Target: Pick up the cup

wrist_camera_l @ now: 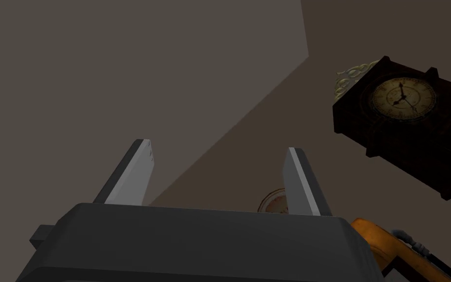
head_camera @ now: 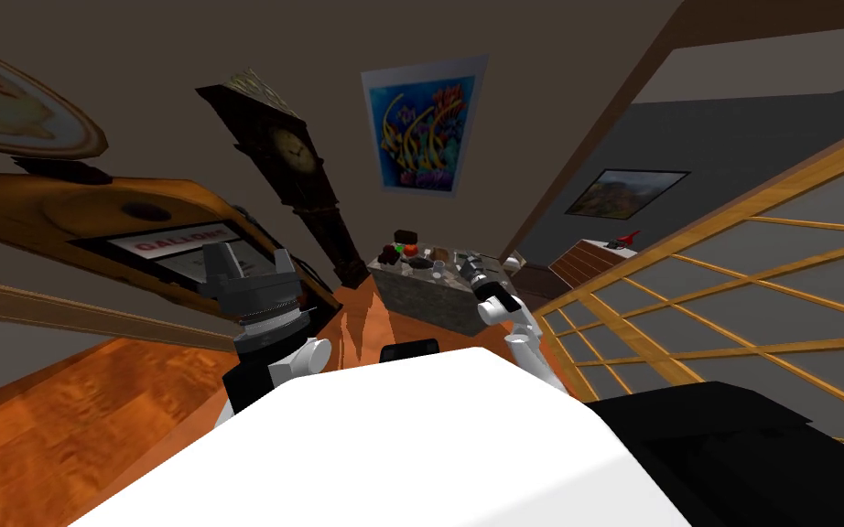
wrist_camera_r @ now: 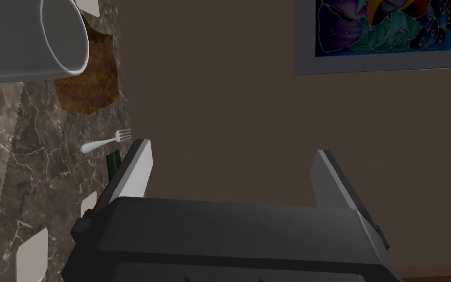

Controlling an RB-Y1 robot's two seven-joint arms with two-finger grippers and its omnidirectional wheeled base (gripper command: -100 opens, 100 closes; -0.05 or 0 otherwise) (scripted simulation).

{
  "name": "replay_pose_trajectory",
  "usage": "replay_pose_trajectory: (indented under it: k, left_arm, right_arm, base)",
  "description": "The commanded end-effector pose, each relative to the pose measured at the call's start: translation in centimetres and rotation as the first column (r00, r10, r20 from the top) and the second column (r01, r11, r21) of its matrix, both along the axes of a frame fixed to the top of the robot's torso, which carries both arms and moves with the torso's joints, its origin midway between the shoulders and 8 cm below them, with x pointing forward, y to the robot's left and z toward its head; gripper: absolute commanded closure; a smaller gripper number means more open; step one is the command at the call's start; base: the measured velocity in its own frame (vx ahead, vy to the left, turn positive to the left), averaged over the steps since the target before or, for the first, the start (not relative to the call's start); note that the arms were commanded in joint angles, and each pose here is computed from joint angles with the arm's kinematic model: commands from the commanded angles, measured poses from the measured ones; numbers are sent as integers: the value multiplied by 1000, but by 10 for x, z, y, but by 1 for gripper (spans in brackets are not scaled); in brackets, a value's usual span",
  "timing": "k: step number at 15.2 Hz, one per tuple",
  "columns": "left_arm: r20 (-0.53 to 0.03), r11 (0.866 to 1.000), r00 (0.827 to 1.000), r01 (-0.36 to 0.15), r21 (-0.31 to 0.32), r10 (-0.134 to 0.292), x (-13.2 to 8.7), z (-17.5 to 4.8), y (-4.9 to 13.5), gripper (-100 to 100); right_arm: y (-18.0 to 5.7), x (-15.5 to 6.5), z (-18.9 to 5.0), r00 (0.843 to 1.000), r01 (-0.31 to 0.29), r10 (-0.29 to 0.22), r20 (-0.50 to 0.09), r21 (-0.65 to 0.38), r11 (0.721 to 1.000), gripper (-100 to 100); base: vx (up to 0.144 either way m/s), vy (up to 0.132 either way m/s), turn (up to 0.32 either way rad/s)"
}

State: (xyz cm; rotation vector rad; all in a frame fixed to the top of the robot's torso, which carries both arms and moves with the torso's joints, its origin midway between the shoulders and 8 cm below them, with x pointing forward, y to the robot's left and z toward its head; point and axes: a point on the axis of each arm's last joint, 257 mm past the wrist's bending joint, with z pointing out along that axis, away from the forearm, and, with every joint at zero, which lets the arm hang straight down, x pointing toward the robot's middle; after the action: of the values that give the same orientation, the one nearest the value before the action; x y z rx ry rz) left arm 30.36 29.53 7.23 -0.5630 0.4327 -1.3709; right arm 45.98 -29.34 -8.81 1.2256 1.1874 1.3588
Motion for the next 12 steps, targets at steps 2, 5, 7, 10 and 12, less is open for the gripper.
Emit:
replay_pose_trajectory:
  k: [2, 5, 7, 10, 12]
  left_arm:
    - [0, 1000, 1000, 0, 0, 0, 0, 0, 0, 0]
    - [0, 1000, 1000, 0, 0, 0, 0, 0, 0, 0]
    - [0, 1000, 1000, 0, 0, 0, 0, 0, 0, 0]
    - [0, 1000, 1000, 0, 0, 0, 0, 0, 0, 0]
    - [0, 1000, 1000, 0, 0, 0, 0, 0, 0, 0]
  right_arm:
    - [-3, 5, -16, 997, 5, -1, -73, 45, 999, -100]
    - [-4, 11, -24, 992, 4, 9, -123, 102, 995, -100]
    - [-5, 10, -30, 990, 10, 4, -144, 100, 995, -100]
    - [-7, 15, -41, 978, 22, 11, -210, 155, 988, -100]
    - [-7, 20, -44, 970, 26, 26, -241, 207, 978, -100]
  base:
    - [56, 34, -62]
    - [41, 34, -58]
    - [35, 28, -18]
    - [50, 32, -71]
    - [38, 25, -31]
